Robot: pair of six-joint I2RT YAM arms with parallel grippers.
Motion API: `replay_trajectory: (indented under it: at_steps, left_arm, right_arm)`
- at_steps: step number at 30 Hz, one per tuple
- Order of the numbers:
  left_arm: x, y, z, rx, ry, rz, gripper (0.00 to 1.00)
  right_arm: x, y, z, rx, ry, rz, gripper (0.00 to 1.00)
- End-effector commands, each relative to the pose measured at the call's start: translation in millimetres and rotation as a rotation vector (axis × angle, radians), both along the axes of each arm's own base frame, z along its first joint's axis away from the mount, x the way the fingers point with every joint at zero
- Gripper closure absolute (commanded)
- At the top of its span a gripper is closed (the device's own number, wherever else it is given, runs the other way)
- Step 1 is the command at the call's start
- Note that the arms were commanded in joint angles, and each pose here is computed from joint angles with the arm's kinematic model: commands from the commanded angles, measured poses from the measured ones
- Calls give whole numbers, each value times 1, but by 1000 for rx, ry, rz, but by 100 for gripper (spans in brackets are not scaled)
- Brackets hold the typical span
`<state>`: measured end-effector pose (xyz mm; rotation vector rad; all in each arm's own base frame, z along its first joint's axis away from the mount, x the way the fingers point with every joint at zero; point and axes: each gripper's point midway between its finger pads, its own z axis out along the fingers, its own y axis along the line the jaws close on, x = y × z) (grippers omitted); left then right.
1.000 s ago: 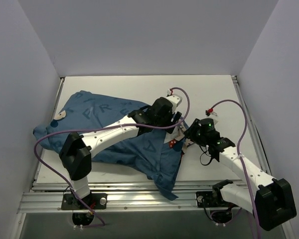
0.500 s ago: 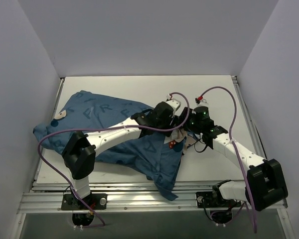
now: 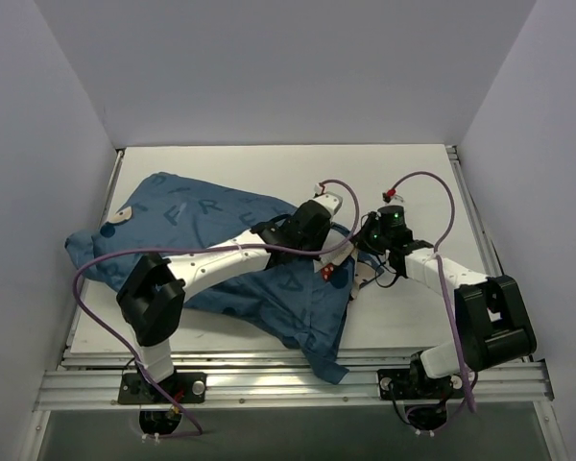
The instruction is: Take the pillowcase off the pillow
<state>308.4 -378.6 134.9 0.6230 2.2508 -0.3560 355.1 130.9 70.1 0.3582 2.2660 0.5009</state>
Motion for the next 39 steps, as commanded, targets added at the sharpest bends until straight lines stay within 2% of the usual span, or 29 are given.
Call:
replay_trajectory:
  at_steps: [1,2,6,8,12,18,22,24,25,26,27,29,30,31,33,36,39]
  left_arm:
    - [-12,30,-12,62,42,44,98]
    - [-17,36,-15,66,44,43,98]
    - [-26,53,21,-29,-16,57,98]
    - [-31,63,21,-56,-12,75,98]
    - [-33,82,49,-179,-44,133,98]
    - [-19,78,94,-475,-149,145,98]
    - [8,73,114,-566,-206,184,98]
    - [27,65,104,-545,-199,212,98]
    - [41,61,121,-571,-222,221,98]
    - [53,54,104,-544,-194,226,98]
    - [60,50,103,-543,-184,220,98]
    - [77,37,105,-543,-178,206,98]
    - [81,35,103,-533,-175,201,98]
    - [84,32,104,-527,-180,191,98]
    - [91,25,100,-518,-177,188,98]
    - [96,20,96,-518,-166,183,98]
    - [99,17,94,-516,-164,180,98]
  right_arm:
    - [5,-22,-5,-16,3,-57,99]
    - [7,-25,-4,-15,0,-64,100]
    - [16,-35,4,-12,-14,-94,100]
    - [20,-37,6,-13,-18,-101,100]
    - [21,-31,2,4,-11,-85,100]
    - [5,0,-8,70,9,29,100]
    - [-10,36,1,110,0,156,100]
    - [-14,45,11,123,-7,182,100]
    - [-13,45,22,127,-31,179,96]
    - [-10,41,30,116,-52,159,93]
    - [-13,35,31,90,-41,143,83]
    - [-13,25,57,41,-87,122,73]
    - [-12,19,65,20,-104,103,65]
    - [-12,20,87,22,-154,106,61]
    - [-17,21,101,29,-169,104,51]
    - [-26,37,126,85,-218,120,42]
    - [-32,52,137,126,-236,145,40]
